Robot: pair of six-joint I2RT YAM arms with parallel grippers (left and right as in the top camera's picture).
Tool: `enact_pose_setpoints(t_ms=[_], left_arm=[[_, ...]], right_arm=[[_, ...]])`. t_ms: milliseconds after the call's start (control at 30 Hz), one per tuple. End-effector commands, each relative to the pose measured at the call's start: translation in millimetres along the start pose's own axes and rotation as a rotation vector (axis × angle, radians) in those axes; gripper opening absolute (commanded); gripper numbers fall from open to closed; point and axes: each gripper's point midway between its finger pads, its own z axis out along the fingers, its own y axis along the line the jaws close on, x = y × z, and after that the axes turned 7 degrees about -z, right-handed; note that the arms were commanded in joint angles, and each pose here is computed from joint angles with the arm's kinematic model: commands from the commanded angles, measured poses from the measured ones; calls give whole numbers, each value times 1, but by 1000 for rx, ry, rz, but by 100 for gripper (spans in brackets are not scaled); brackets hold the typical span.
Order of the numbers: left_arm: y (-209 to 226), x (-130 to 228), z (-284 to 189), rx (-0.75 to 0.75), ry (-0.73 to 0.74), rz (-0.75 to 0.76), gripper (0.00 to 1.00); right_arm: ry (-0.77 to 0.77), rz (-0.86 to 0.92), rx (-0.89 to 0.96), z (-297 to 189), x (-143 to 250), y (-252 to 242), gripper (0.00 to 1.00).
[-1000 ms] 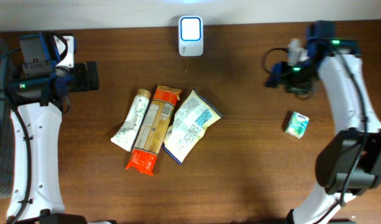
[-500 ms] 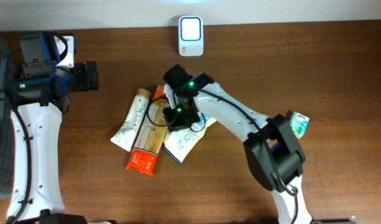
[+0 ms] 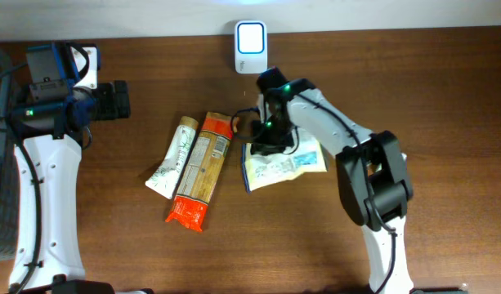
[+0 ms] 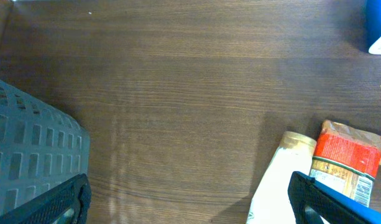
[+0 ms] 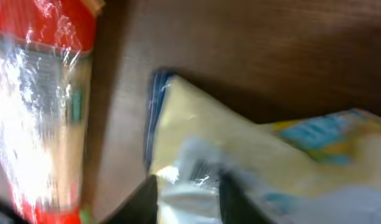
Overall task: Scan the item barcode
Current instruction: 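Reach the right gripper to the white snack bag and grasp it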
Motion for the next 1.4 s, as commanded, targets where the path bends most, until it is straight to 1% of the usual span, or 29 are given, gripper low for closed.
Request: enact_pose_setpoints(t_ms=[0, 33, 67, 133, 200, 233, 267, 333, 400, 433, 467, 500, 700, 733, 767, 833, 867, 900, 933, 967, 1000, 1067, 1100, 1133, 1233, 1267, 1367], left_arm=[[2, 1, 1, -8, 2, -10, 100], [2, 1, 1, -8, 2, -10, 99], [3, 1, 1, -10, 2, -12, 99], [3, 1, 1, -10, 2, -12, 99], [3, 1, 1, -10, 2, -12, 99], [3, 1, 1, -10, 2, -12, 99], [3, 1, 1, -10, 2, -12, 99], [3, 1, 1, -10, 2, -12, 99], [3, 1, 1, -10, 2, -12, 99], [3, 1, 1, -10, 2, -12, 99], [3, 1, 1, -10, 2, -12, 99], [3, 1, 1, -10, 2, -12, 99], [4, 1, 1, -11, 4, -13, 99], [3, 1, 1, -8, 2, -13, 99], [3, 1, 1, -7, 2, -12, 99], [3, 1, 1, -7, 2, -12, 99], [3, 1, 1, -7, 2, -12, 99], [3, 1, 1, -7, 2, -12, 99], [3, 1, 1, -7, 2, -13, 99], [3, 1, 1, -7, 2, -12, 99], [3, 1, 1, -7, 2, -12, 99], [3, 1, 1, -7, 2, -12, 99], [3, 1, 1, -7, 2, -12, 99], [3, 1, 1, -7, 2, -12, 99], [3, 1, 1, -7, 2, -12, 99], [3, 1, 1, -7, 2, -12, 99], [3, 1, 1, -7, 2, -12, 99]], right_arm=[[-76, -146, -33, -54, -18, 2, 45], [-94, -126, -28, -79, -21, -8, 52], [-100, -83, -13, -98, -20, -24, 57], [-58, 35, 29, -128, -2, -78, 62], [-26, 79, 27, -132, 12, -104, 78], [-13, 88, 24, -130, 17, -116, 87], [2, 87, 27, -127, 23, -125, 99], [3, 85, 25, -116, 25, -139, 99], [-25, 67, 20, -97, 19, -145, 99], [-31, 39, -22, -88, 19, -139, 99], [-42, -39, -121, -76, 20, -122, 99], [-41, -59, -150, -65, 21, -116, 99], [-71, -124, -196, -3, 23, -94, 98], [-78, -115, -194, 4, 24, -95, 80], [-78, -92, -186, 10, 27, -99, 56], [-74, -59, -173, 18, 32, -105, 37], [-71, -53, -170, 21, 34, -107, 32], [-70, -52, -170, 22, 35, -107, 22], [-71, -52, -170, 21, 35, -107, 18], [-71, -52, -170, 21, 34, -107, 6], [-72, -53, -171, 21, 34, -106, 4], [-94, -60, -205, 14, 28, -101, 4], [-123, -96, -245, 4, 22, -93, 4], [-173, -161, -311, -14, 13, -79, 4], [-309, -283, -361, -67, -5, -48, 4], [-371, -355, -374, -93, -7, -33, 4], [-498, -488, -346, -148, -3, -5, 4]])
